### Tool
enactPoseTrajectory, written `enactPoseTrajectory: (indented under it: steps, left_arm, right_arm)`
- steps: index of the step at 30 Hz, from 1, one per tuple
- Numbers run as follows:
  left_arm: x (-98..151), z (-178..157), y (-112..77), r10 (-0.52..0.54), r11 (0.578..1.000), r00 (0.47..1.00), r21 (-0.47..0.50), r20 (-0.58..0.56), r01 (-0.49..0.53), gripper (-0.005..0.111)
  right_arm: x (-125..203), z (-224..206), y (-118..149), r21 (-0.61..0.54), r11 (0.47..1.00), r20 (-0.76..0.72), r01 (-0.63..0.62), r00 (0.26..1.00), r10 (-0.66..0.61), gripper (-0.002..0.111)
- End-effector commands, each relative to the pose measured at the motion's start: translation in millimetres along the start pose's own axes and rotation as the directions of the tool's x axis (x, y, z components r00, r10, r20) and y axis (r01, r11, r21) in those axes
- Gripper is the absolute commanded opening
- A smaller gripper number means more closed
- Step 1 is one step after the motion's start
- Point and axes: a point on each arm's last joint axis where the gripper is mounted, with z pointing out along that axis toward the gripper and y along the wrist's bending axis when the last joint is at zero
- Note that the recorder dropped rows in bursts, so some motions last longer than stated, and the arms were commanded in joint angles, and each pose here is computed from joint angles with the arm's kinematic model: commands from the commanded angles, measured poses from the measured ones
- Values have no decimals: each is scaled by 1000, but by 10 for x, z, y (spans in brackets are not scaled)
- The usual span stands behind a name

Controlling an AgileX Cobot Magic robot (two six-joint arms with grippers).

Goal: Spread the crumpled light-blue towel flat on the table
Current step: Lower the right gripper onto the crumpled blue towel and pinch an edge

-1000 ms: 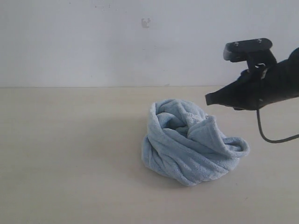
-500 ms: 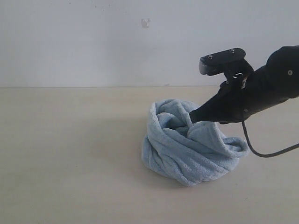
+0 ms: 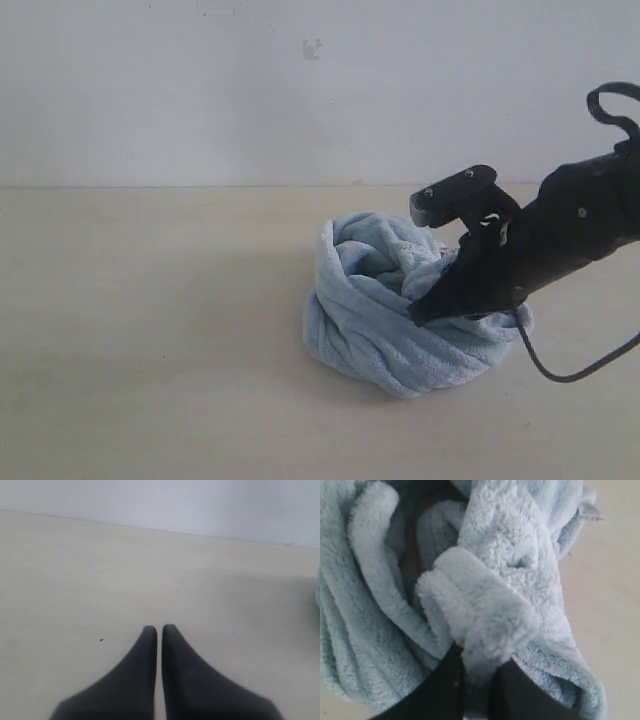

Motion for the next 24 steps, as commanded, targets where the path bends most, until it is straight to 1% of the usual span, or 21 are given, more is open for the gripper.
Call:
enactPoseTrajectory:
  steps: [1, 3, 6, 8, 9, 11, 12, 13, 16, 17, 21, 24]
  left_arm:
    - [-4, -2, -3, 3, 1000, 1000, 5, 2, -3, 4]
    - [-4, -2, -3, 3, 1000, 1000, 5, 2, -3, 4]
    - [-4, -2, -3, 3, 1000, 1000, 5, 2, -3, 4]
    - [-4, -2, -3, 3, 1000, 1000, 5, 2, -3, 4]
    - [-4, -2, -3, 3, 1000, 1000, 5, 2, -3, 4]
    - [-4, -2, -3, 3, 1000, 1000, 5, 2, -3, 4]
    - [-4, -2, -3, 3, 1000, 1000, 5, 2, -3, 4]
    - [-4, -2, -3, 3, 1000, 1000, 5, 2, -3, 4]
    - [-4, -2, -3, 3, 1000, 1000, 5, 2, -3, 4]
    - [-4, -2, -3, 3, 1000, 1000, 5, 2, -3, 4]
    - [-4, -2, -3, 3, 1000, 1000, 5, 2, -3, 4]
    - [-4, -2, -3, 3, 1000, 1000, 5, 2, -3, 4]
  right_arm:
    - [-244, -370, 33, -3, 1000, 99, 2, 995, -2, 0]
    - [-372, -651, 77, -6, 1000, 177, 13, 984, -12, 0]
    - [-516, -1230, 167, -14, 999, 323, 32, 946, -26, 0]
    - [-509, -1663, 200, -30, 999, 435, 13, 901, 2, 0]
    - [-481, -1846, 199, -21, 1000, 488, 21, 873, -8, 0]
    - [-386, -2024, 164, 54, 996, 573, 65, 815, -85, 0]
    - [-327, -2011, 136, 81, 994, 588, 66, 803, -101, 0]
    - [-274, -1956, 111, 92, 994, 584, 60, 805, -102, 0]
    - [-43, -1588, 69, 80, 996, 510, 26, 858, -63, 0]
    - [7, -1458, 71, 74, 997, 499, 20, 865, -54, 0]
    - [71, -1164, 95, 54, 998, 435, 19, 900, -41, 0]
    - [77, -1172, 100, 17, 999, 429, -43, 903, 32, 0]
